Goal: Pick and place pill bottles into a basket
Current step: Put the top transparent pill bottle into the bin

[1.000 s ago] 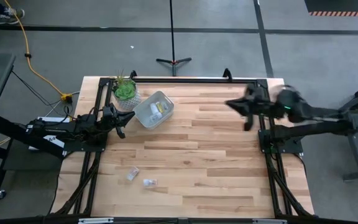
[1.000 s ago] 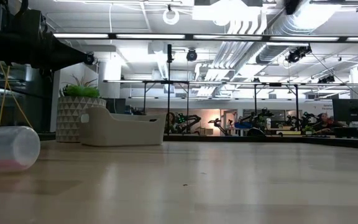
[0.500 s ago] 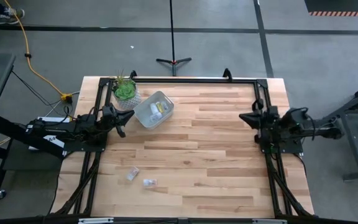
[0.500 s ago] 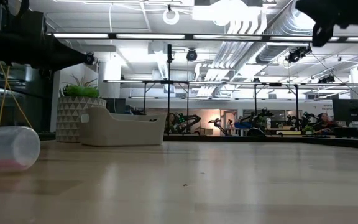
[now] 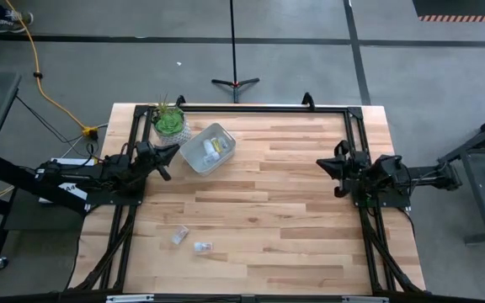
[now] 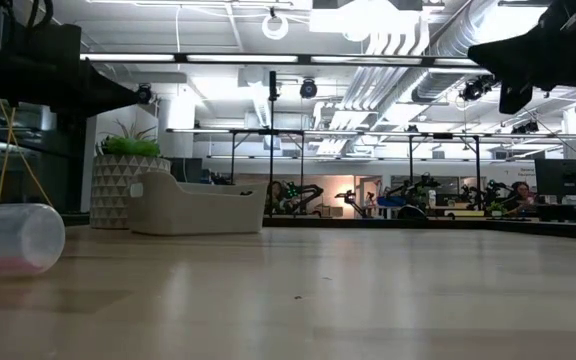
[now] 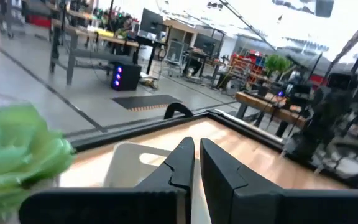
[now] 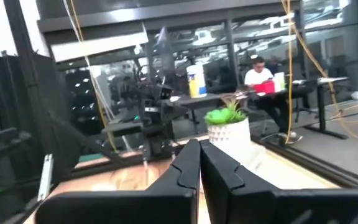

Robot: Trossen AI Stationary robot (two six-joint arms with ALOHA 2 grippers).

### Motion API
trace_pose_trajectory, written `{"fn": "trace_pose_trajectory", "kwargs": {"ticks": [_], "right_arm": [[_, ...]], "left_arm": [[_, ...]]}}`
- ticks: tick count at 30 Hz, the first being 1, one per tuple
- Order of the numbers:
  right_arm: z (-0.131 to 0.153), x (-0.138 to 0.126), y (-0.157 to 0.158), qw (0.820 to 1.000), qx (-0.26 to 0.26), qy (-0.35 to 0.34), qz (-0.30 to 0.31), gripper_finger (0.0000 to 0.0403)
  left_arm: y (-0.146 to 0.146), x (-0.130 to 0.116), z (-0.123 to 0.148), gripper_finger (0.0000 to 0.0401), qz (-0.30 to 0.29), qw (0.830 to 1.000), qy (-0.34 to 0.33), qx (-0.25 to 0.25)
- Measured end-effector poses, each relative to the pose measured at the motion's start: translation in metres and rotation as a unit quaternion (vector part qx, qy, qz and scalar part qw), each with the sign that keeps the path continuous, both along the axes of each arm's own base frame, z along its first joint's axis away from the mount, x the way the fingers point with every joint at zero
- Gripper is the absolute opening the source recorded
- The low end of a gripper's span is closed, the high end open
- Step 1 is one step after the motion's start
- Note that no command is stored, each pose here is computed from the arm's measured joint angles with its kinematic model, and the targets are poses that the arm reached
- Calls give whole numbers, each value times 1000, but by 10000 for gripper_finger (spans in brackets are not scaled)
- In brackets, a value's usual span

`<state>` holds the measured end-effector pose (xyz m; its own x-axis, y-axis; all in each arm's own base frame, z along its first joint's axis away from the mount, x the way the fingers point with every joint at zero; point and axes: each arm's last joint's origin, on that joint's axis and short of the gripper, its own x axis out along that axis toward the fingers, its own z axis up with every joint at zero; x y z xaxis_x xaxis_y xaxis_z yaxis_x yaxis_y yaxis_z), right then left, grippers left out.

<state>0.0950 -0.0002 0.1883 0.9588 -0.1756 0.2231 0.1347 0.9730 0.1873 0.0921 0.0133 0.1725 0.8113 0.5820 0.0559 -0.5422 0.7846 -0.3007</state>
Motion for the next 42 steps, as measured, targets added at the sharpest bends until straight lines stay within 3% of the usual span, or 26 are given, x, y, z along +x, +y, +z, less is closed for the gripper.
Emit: {"fn": "trace_pose_trajectory", "kwargs": {"ticks": [6,12,15,18,22,26,30,35,39,42], "right_arm": [[0,-1,-2,999,8,-1,-39,4],[-1,-1,-4,997,41,0,-67,5],[-5,-1,-5,993,78,6,-85,1],[-7,0,-6,991,96,12,-88,4],[-10,0,-6,991,99,28,-88,7],[-13,0,-6,989,98,42,-100,4],[-15,0,-8,986,99,52,-125,1],[-15,0,-8,985,96,53,-134,4],[-16,0,-8,985,96,54,-134,1],[-16,0,-8,985,96,54,-134,4]], "left_arm": [[0,0,0,77,-4,999,-28,-41],[-2,0,6,173,-48,995,-46,-75],[-4,-2,22,219,-96,990,-73,-79],[-4,-5,43,240,-111,978,-135,-111],[-5,-12,82,239,-137,957,-225,-122],[-8,-12,124,224,-198,947,-231,-106],[-17,9,162,207,-318,934,-121,-111],[-23,34,189,189,-359,908,89,-194],[-25,47,194,180,-319,860,236,-321],[-27,53,190,177,-262,799,325,-434]]}}
